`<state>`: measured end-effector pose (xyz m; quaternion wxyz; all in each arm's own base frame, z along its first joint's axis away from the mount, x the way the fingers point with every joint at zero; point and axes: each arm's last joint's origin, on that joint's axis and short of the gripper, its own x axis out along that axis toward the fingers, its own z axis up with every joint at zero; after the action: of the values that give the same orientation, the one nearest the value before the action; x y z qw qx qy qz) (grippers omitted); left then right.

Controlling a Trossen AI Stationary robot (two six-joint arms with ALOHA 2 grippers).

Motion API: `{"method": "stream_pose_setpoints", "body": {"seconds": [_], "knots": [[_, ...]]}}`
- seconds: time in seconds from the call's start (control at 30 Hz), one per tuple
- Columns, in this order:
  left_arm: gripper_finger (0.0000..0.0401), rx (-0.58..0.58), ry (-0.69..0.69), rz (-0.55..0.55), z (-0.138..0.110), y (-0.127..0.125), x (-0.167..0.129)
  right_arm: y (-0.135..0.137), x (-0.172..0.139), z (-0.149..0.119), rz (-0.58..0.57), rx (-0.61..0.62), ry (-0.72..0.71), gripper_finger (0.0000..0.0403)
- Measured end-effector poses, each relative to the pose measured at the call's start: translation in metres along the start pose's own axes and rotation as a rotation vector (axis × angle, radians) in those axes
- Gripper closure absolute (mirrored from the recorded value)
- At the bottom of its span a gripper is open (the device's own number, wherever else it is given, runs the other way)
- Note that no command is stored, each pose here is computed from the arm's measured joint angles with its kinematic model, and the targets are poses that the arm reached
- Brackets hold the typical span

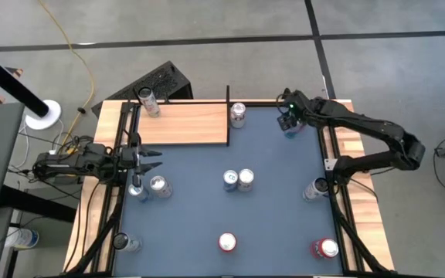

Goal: Place canned beverage on shelf
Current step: Put the top right blue soda can on the shelf

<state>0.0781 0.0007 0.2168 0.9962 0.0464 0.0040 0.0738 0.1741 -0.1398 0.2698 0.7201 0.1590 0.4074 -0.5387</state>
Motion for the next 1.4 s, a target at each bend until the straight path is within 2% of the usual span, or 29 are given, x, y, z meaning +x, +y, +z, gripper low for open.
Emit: {"method": "stream_pose_setpoints", "body": {"seconds": [0.23,0.43,0.73,1.03,1.3,1.4], "knots": [[0.0264,0.000,0.000,0.000,0.000,0.000,0.000,0.001,0.014,-0.018,-0.022,-0.022,0.059,0.0070],[0.0264,-0.003,0.000,0.000,0.000,0.000,0.000,0.005,0.024,-0.028,-0.015,-0.016,0.055,0.0070],[0.0264,-0.010,0.000,0.000,0.000,0.000,0.000,0.009,0.024,-0.033,-0.011,-0.016,0.041,0.0076],[0.0264,-0.011,0.000,0.000,0.000,0.000,0.000,0.011,0.024,-0.034,0.004,-0.022,0.051,0.0132],[0.0264,-0.011,0.000,0.000,0.000,0.000,0.000,0.012,0.024,-0.034,0.008,-0.041,0.043,0.0214],[0.0264,-0.019,0.000,0.000,0.000,0.000,0.000,0.011,0.023,-0.033,0.012,-0.049,0.035,0.0217]]}}
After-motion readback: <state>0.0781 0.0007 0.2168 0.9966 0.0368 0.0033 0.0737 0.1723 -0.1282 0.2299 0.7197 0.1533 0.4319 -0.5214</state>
